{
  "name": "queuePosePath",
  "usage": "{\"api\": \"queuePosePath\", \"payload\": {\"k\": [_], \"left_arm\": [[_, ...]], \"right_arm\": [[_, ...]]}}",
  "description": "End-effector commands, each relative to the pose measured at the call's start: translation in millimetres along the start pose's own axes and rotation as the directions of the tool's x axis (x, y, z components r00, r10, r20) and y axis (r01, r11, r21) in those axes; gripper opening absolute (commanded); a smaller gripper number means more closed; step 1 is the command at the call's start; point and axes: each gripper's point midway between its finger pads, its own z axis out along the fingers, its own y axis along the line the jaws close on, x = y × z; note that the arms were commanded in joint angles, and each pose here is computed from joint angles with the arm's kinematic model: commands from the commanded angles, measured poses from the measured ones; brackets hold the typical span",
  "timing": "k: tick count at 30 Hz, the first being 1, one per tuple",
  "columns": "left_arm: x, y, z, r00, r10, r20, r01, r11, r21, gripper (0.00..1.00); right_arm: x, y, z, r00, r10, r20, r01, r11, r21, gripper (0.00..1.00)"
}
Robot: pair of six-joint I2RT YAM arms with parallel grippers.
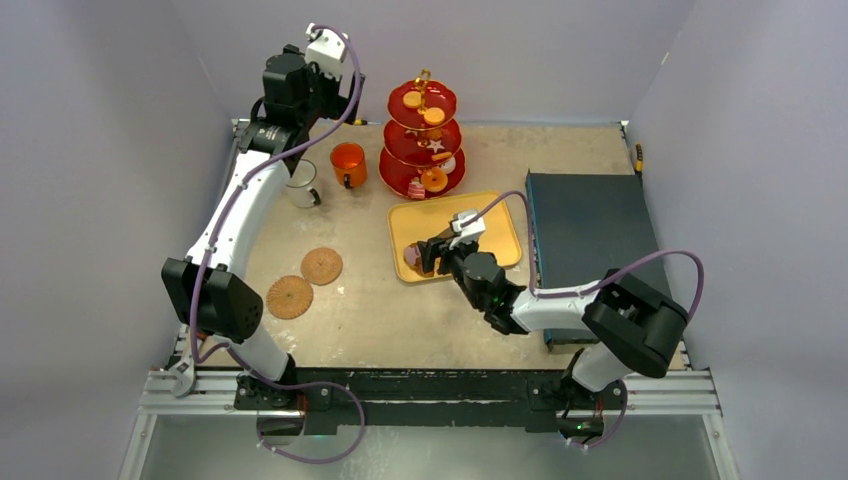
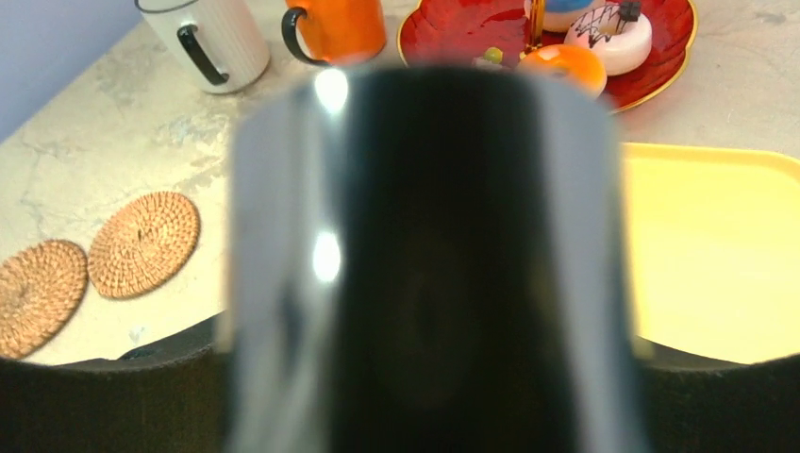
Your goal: Serve the afternoon tea
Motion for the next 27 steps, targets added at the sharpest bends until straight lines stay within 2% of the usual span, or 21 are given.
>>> {"api": "queuePosePath", "payload": {"k": [1, 5, 14, 18, 23, 27], "left_arm": [[-37, 9, -24, 0.997, -0.013, 0.075, 0.013, 1.000, 0.003, 0.99], [-40, 10, -26, 0.996, -0.014, 0.084, 0.013, 1.000, 0.005, 0.99], [-39, 13, -25, 0.996, -0.010, 0.083, 0.010, 1.000, 0.000, 0.99], [-38, 15, -24, 0.996, -0.008, 0.085, 0.008, 1.000, -0.001, 0.99], [-39, 14, -22, 0.996, -0.012, 0.088, 0.012, 1.000, 0.003, 0.99], [-42, 15, -21, 0.995, -0.013, 0.096, 0.013, 1.000, 0.000, 1.00]], "right_arm": [[-4, 9, -4, 0.997, -0.072, -0.003, 0.072, 0.996, -0.044, 0.73], [2, 16, -3, 0.994, -0.109, -0.008, 0.108, 0.991, -0.081, 0.70], [8, 26, 2, 0.990, -0.137, -0.006, 0.135, 0.982, -0.134, 0.45], [-12, 37, 8, 0.989, -0.138, 0.042, 0.143, 0.977, -0.156, 0.35], [-63, 55, 33, 0.976, -0.132, 0.174, 0.157, 0.977, -0.141, 0.34], [-96, 54, 70, 0.958, -0.117, 0.260, 0.149, 0.983, -0.105, 0.33]]}}
